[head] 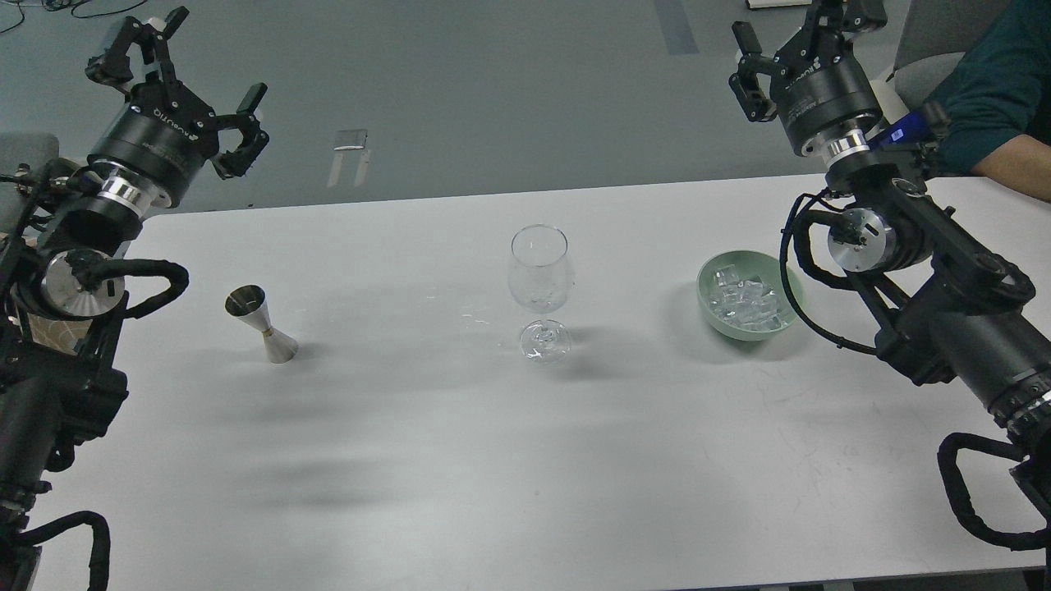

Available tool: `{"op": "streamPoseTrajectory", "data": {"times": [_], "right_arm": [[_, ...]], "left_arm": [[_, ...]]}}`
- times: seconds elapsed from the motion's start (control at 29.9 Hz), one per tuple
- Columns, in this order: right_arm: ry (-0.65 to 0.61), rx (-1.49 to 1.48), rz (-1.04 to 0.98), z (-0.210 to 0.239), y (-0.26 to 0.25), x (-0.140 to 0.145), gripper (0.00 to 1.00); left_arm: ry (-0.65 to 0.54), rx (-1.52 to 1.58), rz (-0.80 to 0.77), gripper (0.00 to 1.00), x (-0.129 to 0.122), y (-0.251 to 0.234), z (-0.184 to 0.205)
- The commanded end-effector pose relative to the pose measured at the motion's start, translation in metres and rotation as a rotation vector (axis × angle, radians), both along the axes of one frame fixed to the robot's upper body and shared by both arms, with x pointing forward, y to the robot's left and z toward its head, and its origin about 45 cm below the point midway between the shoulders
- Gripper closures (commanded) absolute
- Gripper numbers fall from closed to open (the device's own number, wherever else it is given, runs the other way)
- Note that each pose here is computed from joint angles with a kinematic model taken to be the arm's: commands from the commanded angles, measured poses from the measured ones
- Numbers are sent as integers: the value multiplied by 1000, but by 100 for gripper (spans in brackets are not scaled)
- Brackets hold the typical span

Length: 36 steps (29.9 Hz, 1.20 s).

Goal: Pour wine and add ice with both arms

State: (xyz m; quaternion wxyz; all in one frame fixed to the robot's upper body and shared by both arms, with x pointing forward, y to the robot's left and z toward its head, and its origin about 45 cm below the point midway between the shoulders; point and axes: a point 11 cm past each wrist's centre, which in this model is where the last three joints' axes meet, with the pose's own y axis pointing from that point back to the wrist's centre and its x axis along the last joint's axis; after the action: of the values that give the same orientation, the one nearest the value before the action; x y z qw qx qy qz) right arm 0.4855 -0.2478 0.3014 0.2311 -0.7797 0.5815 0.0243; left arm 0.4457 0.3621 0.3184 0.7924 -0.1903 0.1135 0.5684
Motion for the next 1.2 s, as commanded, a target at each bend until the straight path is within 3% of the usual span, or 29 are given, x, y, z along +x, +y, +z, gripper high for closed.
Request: {"op": "streamPoseTrajectory", "data": {"times": [0.0, 0.17, 0.27, 0.37, 0.7, 0.9, 1.17], "right_arm": [[-2, 1, 4, 1, 2, 0, 0], [-6, 2, 9, 2, 3, -1, 0], [-4, 1, 8, 1, 2, -1, 0], [1, 0, 2, -2, -1, -3, 0], [12, -8, -2, -9, -8, -7, 0], [18, -3, 1, -12, -5, -8, 0], [28, -8, -3, -17, -8, -10, 0]], "left_arm": [[5, -4, -4, 2, -1, 1, 3], [97, -36, -26, 2, -10, -1, 10], [175, -171, -25, 3, -27, 5, 3], [172, -236, -9, 3, -45, 15, 1], [273, -382, 90, 3, -145, 57, -43], [322, -476, 163, 2, -185, 58, -77], [370, -576, 189, 2, -201, 33, -113]]}}
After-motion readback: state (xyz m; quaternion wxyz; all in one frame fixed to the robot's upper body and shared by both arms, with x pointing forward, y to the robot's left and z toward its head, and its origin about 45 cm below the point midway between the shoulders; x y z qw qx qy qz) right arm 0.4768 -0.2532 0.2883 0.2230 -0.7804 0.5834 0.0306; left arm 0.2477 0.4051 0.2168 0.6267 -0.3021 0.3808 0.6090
